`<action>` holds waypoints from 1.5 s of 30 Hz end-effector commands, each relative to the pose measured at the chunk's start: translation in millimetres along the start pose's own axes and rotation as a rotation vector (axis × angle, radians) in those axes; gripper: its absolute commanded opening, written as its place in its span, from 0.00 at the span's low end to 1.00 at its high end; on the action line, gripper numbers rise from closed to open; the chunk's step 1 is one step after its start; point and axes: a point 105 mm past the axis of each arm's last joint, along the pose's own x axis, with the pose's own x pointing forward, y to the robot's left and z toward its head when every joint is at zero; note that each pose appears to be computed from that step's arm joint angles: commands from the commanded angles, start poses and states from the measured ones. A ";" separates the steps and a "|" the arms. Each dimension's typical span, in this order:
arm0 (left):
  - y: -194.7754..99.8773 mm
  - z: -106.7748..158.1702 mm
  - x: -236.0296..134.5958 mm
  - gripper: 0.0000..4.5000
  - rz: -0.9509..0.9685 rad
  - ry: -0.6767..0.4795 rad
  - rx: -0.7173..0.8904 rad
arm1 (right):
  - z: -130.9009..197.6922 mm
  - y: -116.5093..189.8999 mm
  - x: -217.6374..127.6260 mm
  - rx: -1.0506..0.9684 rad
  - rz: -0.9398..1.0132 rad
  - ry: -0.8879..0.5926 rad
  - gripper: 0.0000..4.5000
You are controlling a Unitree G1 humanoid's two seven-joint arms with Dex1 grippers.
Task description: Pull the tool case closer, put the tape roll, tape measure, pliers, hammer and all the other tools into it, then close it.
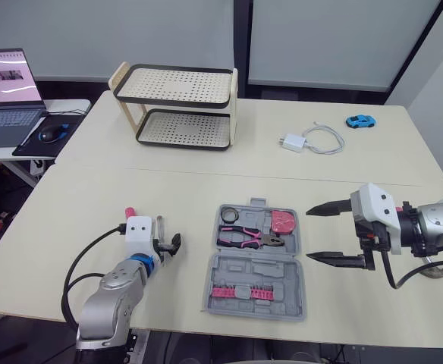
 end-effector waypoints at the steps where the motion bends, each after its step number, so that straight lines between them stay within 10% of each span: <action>1: -2.3 -7.1 2.1 0.88 0.002 0.029 0.004 | 6.1 2.1 -4.2 -0.034 -0.003 0.004 1.00; 14: 4.2 -18.2 -1.0 0.04 -0.043 0.058 0.033 | 6.2 3.0 -7.2 -0.028 -0.017 0.010 1.00; 42: -34.2 -40.4 -26.7 0.04 -0.132 0.111 0.044 | 7.1 5.9 -9.7 -0.011 0.017 0.031 1.00; 45: -31.7 -34.4 -26.8 0.28 -0.130 0.088 0.045 | 7.0 6.1 -10.9 -0.009 0.013 0.035 1.00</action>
